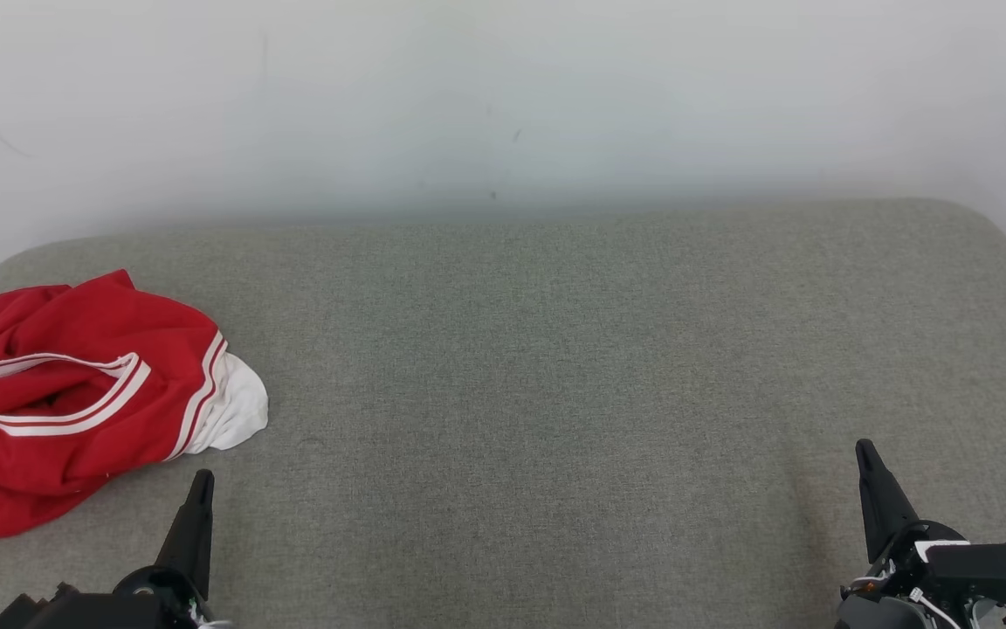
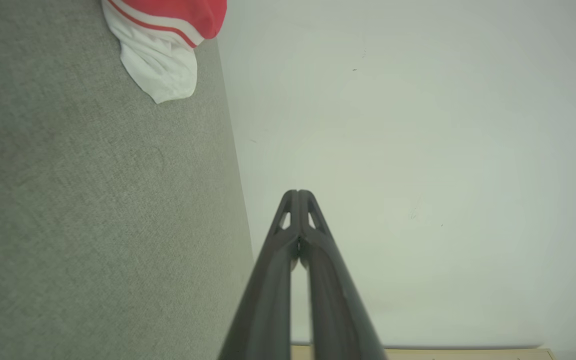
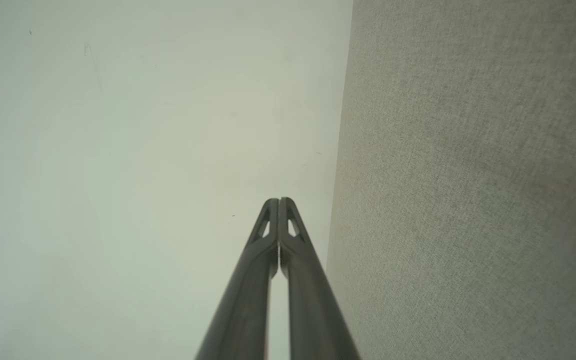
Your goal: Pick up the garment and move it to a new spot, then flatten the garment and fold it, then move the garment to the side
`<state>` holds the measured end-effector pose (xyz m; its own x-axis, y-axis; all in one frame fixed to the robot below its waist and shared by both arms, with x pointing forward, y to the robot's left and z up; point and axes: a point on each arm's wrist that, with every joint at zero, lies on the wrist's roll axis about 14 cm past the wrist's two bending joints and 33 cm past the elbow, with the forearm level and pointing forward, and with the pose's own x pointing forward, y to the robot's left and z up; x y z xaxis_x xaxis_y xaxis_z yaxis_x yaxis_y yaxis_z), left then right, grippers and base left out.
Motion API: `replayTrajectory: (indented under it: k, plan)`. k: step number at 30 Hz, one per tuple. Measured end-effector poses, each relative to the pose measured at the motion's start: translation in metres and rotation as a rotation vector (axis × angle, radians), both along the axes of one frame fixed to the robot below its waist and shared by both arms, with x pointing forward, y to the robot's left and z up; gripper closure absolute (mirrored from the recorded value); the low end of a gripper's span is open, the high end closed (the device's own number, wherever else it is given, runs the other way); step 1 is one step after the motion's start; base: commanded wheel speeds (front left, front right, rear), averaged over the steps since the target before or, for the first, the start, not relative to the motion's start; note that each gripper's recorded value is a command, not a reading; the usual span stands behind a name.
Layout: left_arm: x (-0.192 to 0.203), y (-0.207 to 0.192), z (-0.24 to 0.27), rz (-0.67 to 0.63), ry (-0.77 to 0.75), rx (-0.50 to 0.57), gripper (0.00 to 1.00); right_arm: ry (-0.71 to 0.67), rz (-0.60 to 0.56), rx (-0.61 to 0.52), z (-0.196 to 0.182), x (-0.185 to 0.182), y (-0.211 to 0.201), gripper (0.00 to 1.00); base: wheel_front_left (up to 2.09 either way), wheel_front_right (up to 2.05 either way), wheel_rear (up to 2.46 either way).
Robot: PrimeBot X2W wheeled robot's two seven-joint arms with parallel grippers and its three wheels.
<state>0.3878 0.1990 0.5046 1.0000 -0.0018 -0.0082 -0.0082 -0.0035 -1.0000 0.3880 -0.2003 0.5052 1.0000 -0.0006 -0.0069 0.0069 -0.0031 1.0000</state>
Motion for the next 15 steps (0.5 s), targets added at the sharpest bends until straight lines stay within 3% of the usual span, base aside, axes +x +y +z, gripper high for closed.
replayTrajectory:
  k: [15]
  plan:
    - [0.0,0.0001,0.0,0.0,0.0,0.0,1.0,0.0,0.0,0.0,0.0,0.0,0.0,1.0,0.0,0.0,0.0]
